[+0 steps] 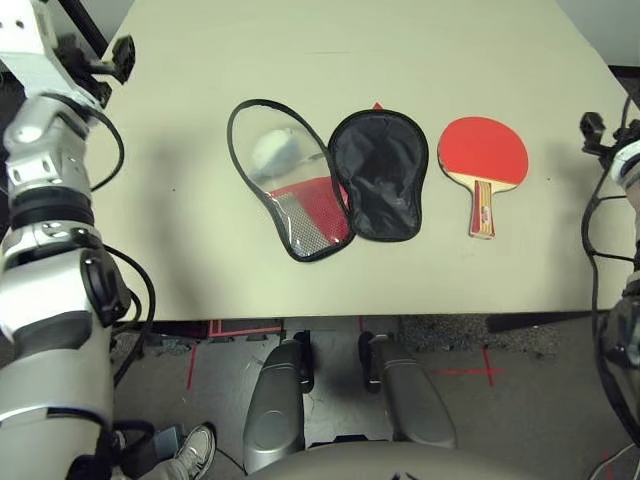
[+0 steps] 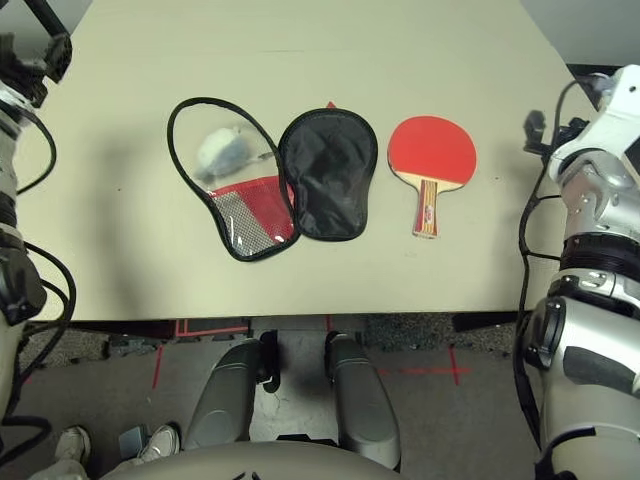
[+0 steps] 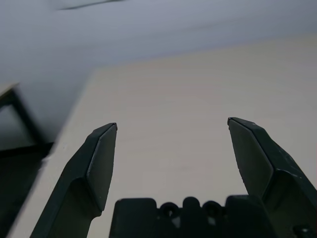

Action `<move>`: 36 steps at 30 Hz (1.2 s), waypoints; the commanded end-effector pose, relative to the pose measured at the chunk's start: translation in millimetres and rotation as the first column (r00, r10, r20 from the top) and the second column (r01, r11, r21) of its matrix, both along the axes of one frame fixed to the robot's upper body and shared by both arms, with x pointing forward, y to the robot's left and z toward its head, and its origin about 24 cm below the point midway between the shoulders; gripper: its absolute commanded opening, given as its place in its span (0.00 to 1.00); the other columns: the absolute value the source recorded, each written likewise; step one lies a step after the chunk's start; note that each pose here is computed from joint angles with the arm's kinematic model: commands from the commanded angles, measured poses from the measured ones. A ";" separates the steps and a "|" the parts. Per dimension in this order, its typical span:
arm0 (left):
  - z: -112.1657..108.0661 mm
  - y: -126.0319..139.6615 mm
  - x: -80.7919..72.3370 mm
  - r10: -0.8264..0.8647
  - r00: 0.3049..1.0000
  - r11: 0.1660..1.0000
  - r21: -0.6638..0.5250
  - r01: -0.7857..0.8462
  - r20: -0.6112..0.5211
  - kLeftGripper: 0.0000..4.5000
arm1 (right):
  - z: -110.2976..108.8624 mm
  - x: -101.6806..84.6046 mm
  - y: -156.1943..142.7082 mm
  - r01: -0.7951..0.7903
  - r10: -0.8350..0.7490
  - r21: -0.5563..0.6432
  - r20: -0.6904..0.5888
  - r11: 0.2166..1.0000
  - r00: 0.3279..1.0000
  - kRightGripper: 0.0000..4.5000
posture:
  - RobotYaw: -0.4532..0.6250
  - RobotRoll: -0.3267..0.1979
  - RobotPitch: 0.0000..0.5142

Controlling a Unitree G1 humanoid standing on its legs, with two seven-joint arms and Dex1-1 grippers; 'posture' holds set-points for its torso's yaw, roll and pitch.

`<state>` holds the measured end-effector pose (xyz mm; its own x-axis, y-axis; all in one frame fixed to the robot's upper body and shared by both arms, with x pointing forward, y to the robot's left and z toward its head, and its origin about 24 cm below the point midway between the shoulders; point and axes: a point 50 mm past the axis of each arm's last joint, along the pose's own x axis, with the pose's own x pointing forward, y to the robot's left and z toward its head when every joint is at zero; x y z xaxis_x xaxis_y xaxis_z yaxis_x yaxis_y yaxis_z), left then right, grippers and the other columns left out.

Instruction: Store the ping-pong paddle in its case and zip it.

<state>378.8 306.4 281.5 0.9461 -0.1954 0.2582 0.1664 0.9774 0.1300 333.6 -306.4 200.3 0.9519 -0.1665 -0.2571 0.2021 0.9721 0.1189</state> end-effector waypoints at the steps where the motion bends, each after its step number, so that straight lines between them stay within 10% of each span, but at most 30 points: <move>1: -4.9 -25.1 8.6 -0.154 0.985 0.988 0.014 0.155 -0.073 1.00 | -10.4 -13.9 24.3 -0.047 0.052 0.034 -0.158 0.998 0.986 0.99 | 0.37 0.62 0.39; 17: -75.3 -163.0 -0.7 -0.673 0.651 0.697 -0.006 0.717 -0.351 1.00 | -14.7 -19.5 79.9 -0.173 0.182 0.056 -0.343 0.983 0.922 0.99 | 0.36 0.62 0.42; 32: -102.8 -220.0 -20.9 -0.784 0.434 0.518 -0.084 0.851 -0.443 1.00 | -39.1 -14.1 94.7 -0.171 0.181 0.062 -0.442 0.983 0.878 0.99 | 0.37 0.62 0.46; 36: -101.6 -221.7 -22.4 -0.787 0.433 0.516 -0.083 0.853 -0.440 1.00 | -42.7 -12.2 93.2 -0.154 0.160 0.049 -0.451 0.987 0.878 0.79 | 0.37 0.62 0.46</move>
